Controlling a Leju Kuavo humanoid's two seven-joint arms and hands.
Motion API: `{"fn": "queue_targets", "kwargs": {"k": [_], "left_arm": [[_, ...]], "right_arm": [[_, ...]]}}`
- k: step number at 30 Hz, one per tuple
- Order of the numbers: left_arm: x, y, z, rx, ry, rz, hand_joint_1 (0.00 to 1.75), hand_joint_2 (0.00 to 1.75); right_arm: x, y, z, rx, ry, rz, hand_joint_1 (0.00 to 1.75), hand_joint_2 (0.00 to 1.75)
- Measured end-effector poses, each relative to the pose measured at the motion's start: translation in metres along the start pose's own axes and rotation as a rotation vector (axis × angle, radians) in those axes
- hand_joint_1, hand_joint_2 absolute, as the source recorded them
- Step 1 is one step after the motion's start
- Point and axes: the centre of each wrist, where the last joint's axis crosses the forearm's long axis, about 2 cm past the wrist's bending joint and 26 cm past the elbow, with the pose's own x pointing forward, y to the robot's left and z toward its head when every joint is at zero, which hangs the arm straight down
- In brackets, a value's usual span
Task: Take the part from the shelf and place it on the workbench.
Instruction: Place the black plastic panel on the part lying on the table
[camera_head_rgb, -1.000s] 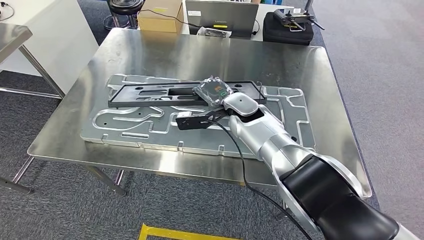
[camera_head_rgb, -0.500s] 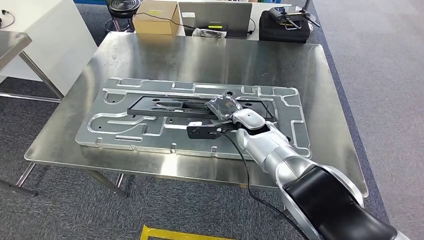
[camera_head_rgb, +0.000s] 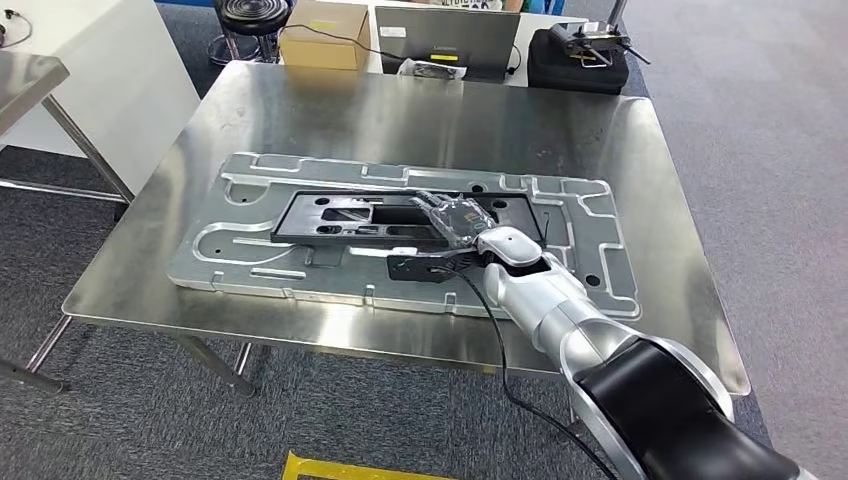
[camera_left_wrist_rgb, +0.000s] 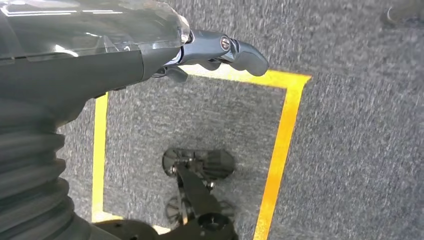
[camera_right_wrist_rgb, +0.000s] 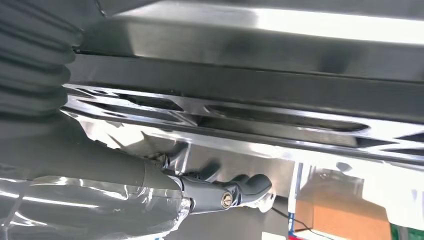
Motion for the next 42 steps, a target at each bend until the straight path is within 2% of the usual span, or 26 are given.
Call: {"fn": "queue_targets", "kwargs": {"k": [5,10,18,22,27,30,33,38,42], "left_arm": [[-0.001,0.000,0.000,0.002,-0.001,0.002,0.00,0.00],[0.000,0.000,0.000,0.001,-0.001,0.005,0.00,0.00],[-0.001,0.001,0.001,0.004,0.003,0.004,0.00,0.00],[-0.001,0.002,0.000,0.007,0.007,0.009,0.00,0.00],[0.000,0.001,0.000,0.010,0.019,0.036,0.00,0.00],[-0.002,0.001,0.001,0.010,0.023,0.059,0.00,0.00],[-0.006,0.001,0.003,0.014,0.022,0.097,0.00,0.00],[-0.012,-0.001,0.006,0.020,0.016,0.147,0.00,0.00],[-0.016,-0.001,0.008,0.028,0.020,0.170,0.00,0.00]], "right_arm": [[-0.002,0.004,0.002,-0.001,-0.007,-0.010,0.00,0.00],[-0.003,-0.005,0.000,-0.085,-0.032,-0.028,0.00,0.00],[-0.002,-0.006,0.000,-0.141,-0.064,-0.065,0.00,0.00],[-0.004,-0.015,0.000,-0.315,-0.183,-0.197,0.00,0.00],[-0.019,-0.053,0.014,-0.694,-0.278,-0.426,0.00,0.00],[-0.045,-0.077,0.043,-0.886,-0.257,-0.423,0.00,0.00],[-0.084,-0.081,0.088,-1.039,-0.161,-0.328,0.00,0.00],[-0.165,-0.080,0.179,-1.174,0.019,-0.203,0.00,0.00],[-0.227,-0.053,0.277,-1.213,0.202,-0.150,0.00,0.00]]}}
